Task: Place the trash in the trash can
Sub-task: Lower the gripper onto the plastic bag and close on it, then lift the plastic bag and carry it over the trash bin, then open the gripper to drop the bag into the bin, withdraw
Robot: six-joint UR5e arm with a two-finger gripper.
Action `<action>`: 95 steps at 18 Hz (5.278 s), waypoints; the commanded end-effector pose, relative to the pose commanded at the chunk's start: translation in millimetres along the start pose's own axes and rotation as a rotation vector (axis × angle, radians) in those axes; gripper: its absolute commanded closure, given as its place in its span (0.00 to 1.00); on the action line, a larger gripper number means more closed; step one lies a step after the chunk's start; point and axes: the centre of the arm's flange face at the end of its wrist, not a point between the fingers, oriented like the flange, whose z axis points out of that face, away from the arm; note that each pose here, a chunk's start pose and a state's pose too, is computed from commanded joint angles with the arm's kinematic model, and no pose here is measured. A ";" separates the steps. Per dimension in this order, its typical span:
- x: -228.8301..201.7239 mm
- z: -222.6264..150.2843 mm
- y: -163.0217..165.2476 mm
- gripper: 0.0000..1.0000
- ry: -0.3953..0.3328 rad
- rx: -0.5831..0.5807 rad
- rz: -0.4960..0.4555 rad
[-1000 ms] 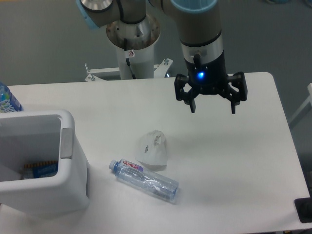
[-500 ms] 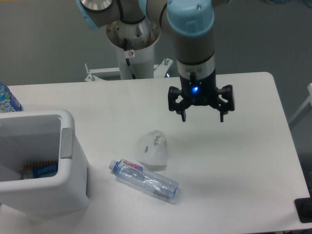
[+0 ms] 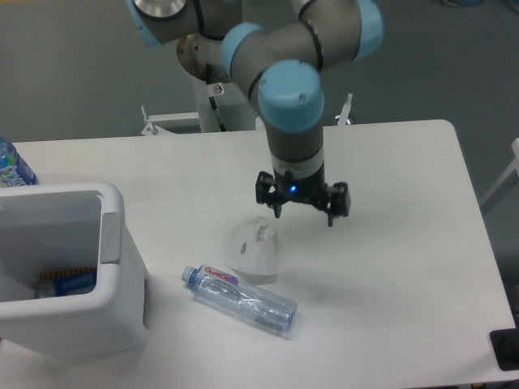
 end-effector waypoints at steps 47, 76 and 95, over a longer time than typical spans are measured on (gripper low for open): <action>-14.8 -147.8 -23.6 1.00 0.068 0.365 -0.154; 208.4 -256.4 -100.6 0.41 0.322 0.567 -0.101; 13.6 -179.2 -56.1 0.00 0.328 0.457 -0.777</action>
